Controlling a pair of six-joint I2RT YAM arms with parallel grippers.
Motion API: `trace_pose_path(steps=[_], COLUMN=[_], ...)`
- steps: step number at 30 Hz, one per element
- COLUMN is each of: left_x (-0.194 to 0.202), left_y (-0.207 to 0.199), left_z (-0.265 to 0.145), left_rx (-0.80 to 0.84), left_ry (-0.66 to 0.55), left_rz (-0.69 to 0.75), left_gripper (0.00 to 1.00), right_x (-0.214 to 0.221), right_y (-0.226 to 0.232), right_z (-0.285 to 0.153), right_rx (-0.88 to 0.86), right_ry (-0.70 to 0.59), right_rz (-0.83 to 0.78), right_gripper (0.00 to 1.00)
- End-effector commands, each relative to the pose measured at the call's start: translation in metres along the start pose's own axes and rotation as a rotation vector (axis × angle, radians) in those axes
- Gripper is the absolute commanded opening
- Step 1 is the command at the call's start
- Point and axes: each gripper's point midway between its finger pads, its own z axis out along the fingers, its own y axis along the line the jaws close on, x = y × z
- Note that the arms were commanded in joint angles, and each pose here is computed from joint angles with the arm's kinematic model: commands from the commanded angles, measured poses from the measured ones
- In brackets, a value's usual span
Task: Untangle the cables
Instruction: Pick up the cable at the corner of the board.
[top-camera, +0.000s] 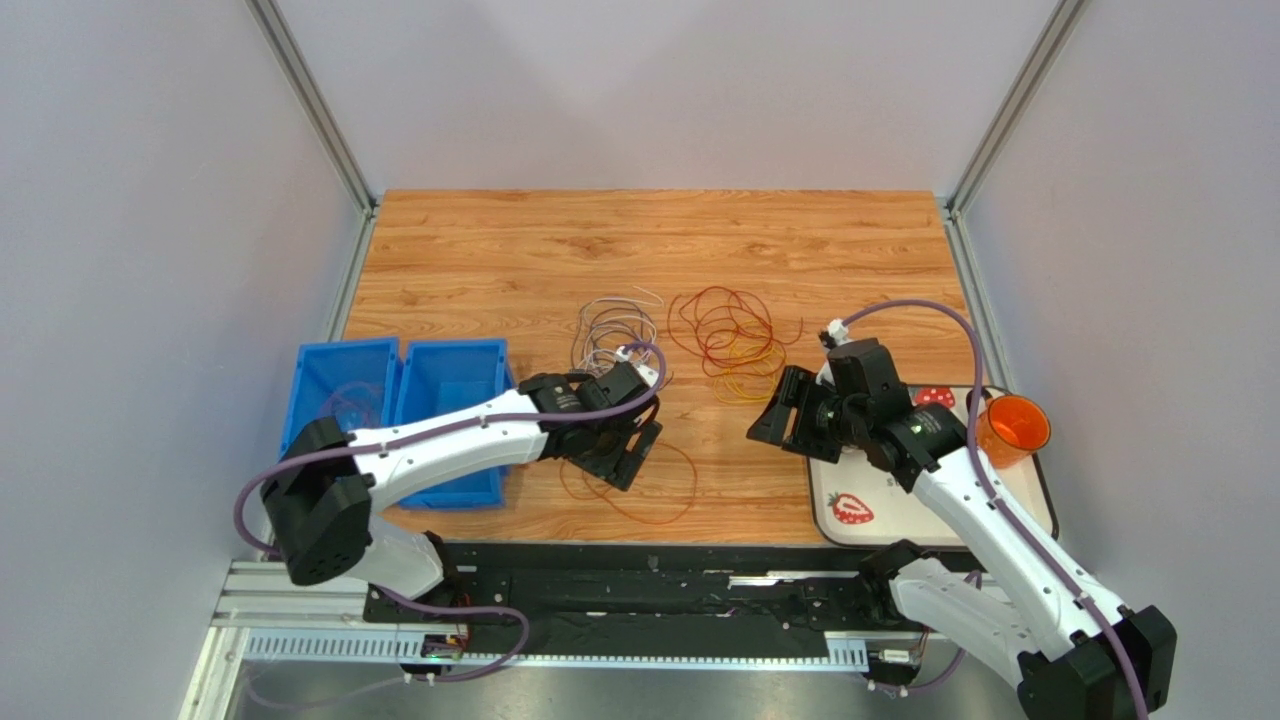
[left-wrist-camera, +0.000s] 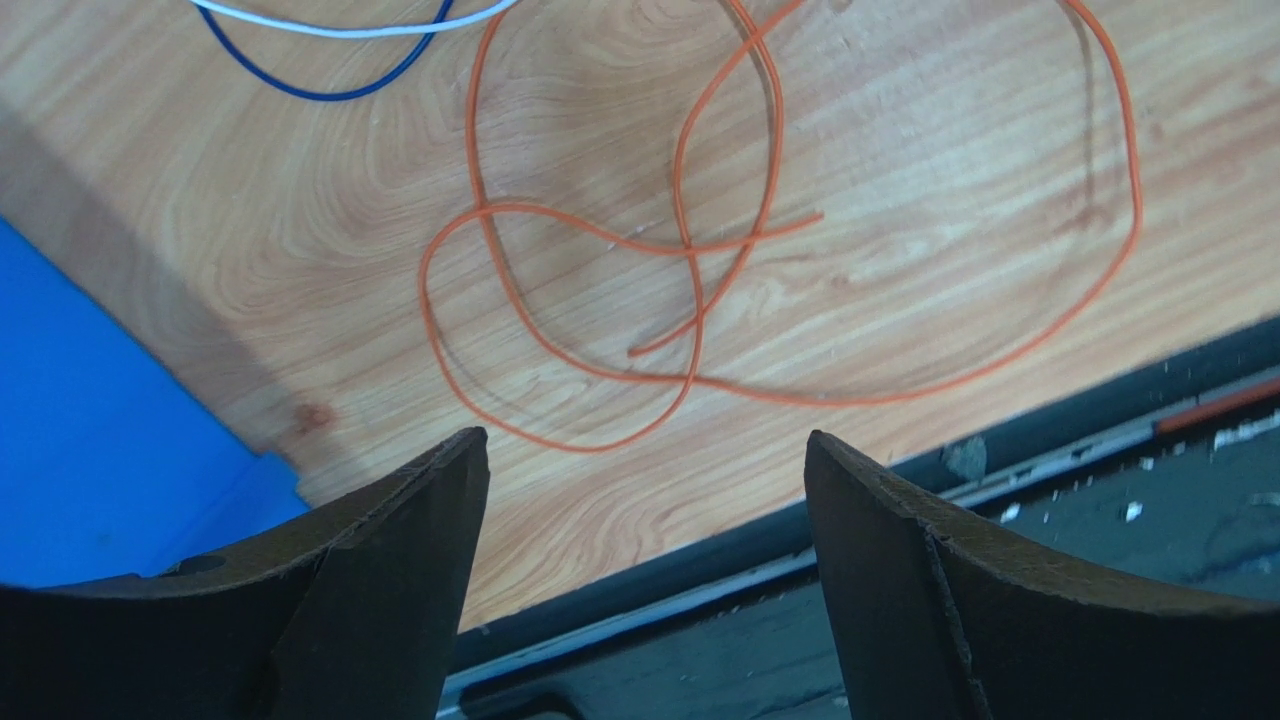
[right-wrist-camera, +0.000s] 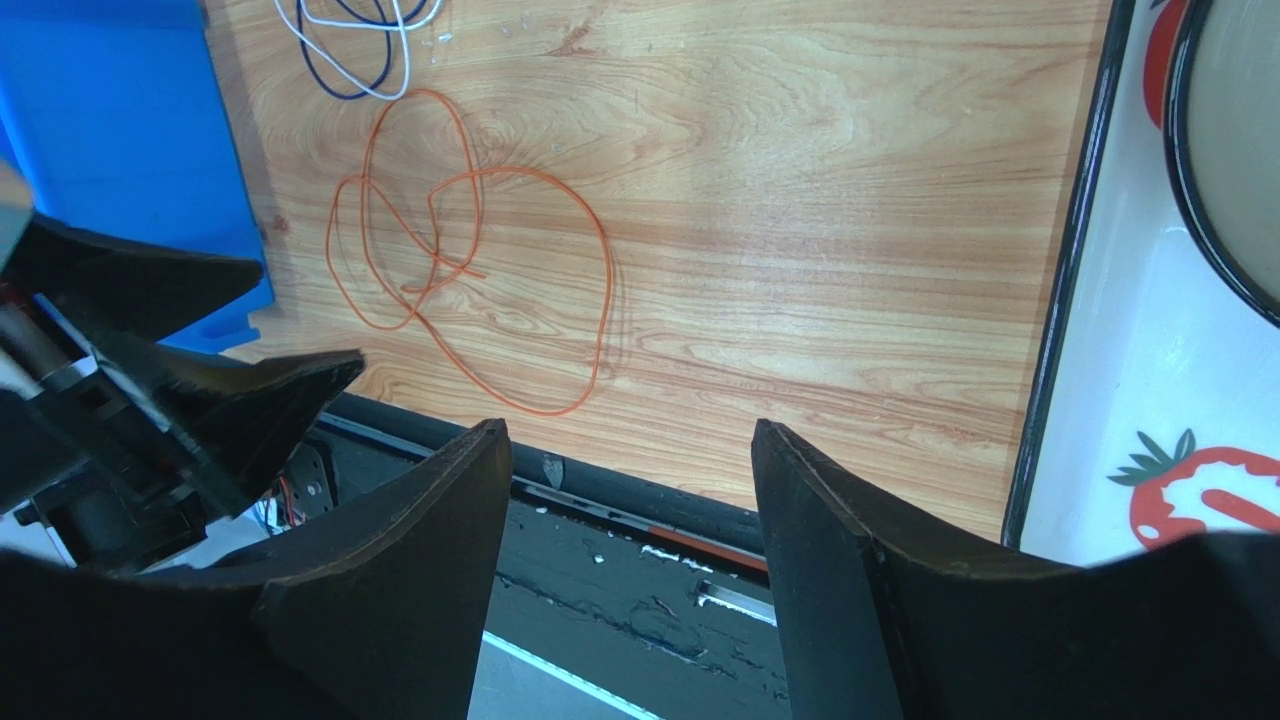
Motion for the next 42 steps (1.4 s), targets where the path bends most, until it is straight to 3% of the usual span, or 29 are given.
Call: trace_pose_path(steps=[1, 7, 19, 31, 37, 42], left_x=[-0.028, -0.029, -0.026, -0.016, -0.001, 0.011], left_y=[-0.019, -0.021, -0.012, -0.007, -0.006, -0.005], left_z=[0.022, 0.053, 0.070, 0.083, 0.093, 0.095], left_rx=[-0.007, -0.075, -0.194, -0.267, -0.288, -0.266], left_ry=[-0.055, -0.022, -0.022, -0.007, 0.024, 0.004], left_rz=[-0.138, -0.203, -0.403, -0.490, -0.517, -0.567], left_gripper=[0.84, 0.84, 0.84, 0.81, 0.66, 0.45], right_x=[-0.002, -0.001, 0.003, 0.004, 0.006, 0.007], right_y=[0.006, 0.002, 0.000, -0.003, -0.004, -0.005], right_z=[0.001, -0.004, 0.002, 0.005, 0.006, 0.008], right_rx=[-0.023, -0.005, -0.002, 0.005, 0.008, 0.011], right_ry=[-0.010, -0.017, 0.005, 0.016, 0.024, 0.029], right_rz=[0.009, -0.009, -0.023, -0.045, -0.050, -0.049], right_gripper=[0.64, 0.64, 0.64, 0.64, 0.64, 0.64])
